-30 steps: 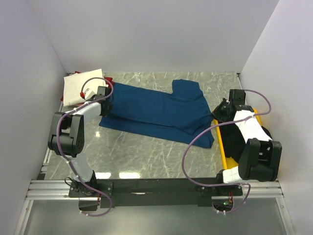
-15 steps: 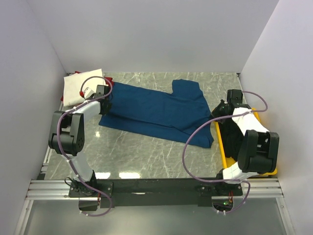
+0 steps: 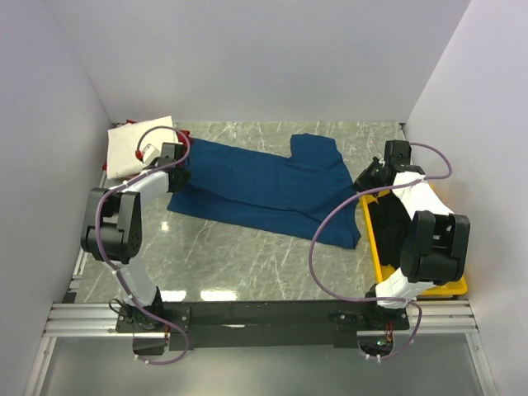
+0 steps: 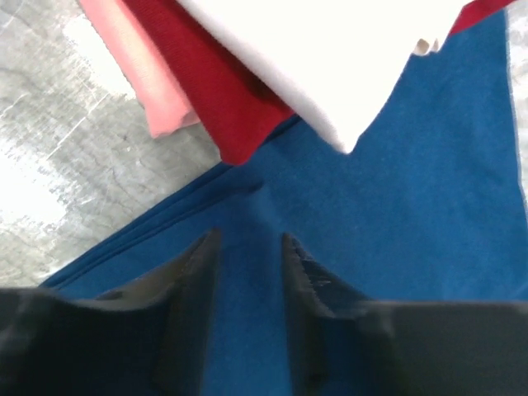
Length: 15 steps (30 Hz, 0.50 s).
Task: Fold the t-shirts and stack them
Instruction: Fold the tshirt
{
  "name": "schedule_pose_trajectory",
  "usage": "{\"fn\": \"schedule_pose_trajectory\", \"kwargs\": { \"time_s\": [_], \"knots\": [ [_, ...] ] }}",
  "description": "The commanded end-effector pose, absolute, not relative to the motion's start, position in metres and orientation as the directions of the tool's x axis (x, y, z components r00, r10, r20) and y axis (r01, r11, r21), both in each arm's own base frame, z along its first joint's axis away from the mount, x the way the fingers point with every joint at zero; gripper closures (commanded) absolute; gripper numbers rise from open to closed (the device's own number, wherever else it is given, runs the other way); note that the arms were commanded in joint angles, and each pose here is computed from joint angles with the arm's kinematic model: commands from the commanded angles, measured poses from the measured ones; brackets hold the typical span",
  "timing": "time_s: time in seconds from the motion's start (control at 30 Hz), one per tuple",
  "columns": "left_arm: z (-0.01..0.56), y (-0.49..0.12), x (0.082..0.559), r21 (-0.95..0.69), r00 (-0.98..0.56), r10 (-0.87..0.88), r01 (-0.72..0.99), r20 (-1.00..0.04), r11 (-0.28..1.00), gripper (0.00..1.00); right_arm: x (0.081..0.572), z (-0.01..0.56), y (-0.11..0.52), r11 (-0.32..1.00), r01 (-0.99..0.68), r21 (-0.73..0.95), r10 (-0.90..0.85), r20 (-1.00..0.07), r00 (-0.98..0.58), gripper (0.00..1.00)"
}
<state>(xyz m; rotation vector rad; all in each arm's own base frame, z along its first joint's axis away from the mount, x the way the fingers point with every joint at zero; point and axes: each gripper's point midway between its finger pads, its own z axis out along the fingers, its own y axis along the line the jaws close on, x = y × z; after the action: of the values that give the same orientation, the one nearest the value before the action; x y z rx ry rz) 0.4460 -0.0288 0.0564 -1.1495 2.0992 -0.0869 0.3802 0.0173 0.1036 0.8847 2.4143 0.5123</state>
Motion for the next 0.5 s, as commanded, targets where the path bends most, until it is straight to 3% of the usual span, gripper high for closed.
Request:
{"fn": "schedule_pose_trajectory", "kwargs": {
  "time_s": [0.0,0.1,0.13,0.3,0.37,0.47],
  "knots": [
    [0.092,-0.028,0.45,-0.465,-0.279,-0.754,-0.646,-0.595,0.606,0.57,0.394,0.117,0.012,0.713,0.472,0.518,0.683,-0.364,-0.633,1.0],
    [0.099,-0.029,0.441,-0.488,-0.266,-0.758,-0.63,-0.595,0.604,0.35,0.395,0.119,0.013,0.712,0.469,0.522,0.684,-0.365,-0.632,1.0],
    [0.101,-0.029,0.44,-0.494,-0.263,-0.758,-0.625,-0.597,0.605,0.33,0.397,0.12,0.012,0.713,0.467,0.523,0.683,-0.368,-0.631,1.0],
    [0.1,-0.033,0.428,-0.52,-0.268,-0.768,-0.604,-0.581,0.604,0.3,0.398,0.116,0.013,0.711,0.47,0.523,0.684,-0.36,-0.635,0.99],
    [0.099,-0.034,0.428,-0.535,-0.261,-0.775,-0.596,-0.575,0.598,0.3,0.399,0.113,0.012,0.712,0.478,0.515,0.685,-0.357,-0.635,0.95],
    [0.09,-0.037,0.425,-0.537,-0.273,-0.78,-0.596,-0.563,0.597,0.31,0.4,0.111,0.01,0.719,0.483,0.499,0.68,-0.361,-0.638,0.8]
  ]
}}
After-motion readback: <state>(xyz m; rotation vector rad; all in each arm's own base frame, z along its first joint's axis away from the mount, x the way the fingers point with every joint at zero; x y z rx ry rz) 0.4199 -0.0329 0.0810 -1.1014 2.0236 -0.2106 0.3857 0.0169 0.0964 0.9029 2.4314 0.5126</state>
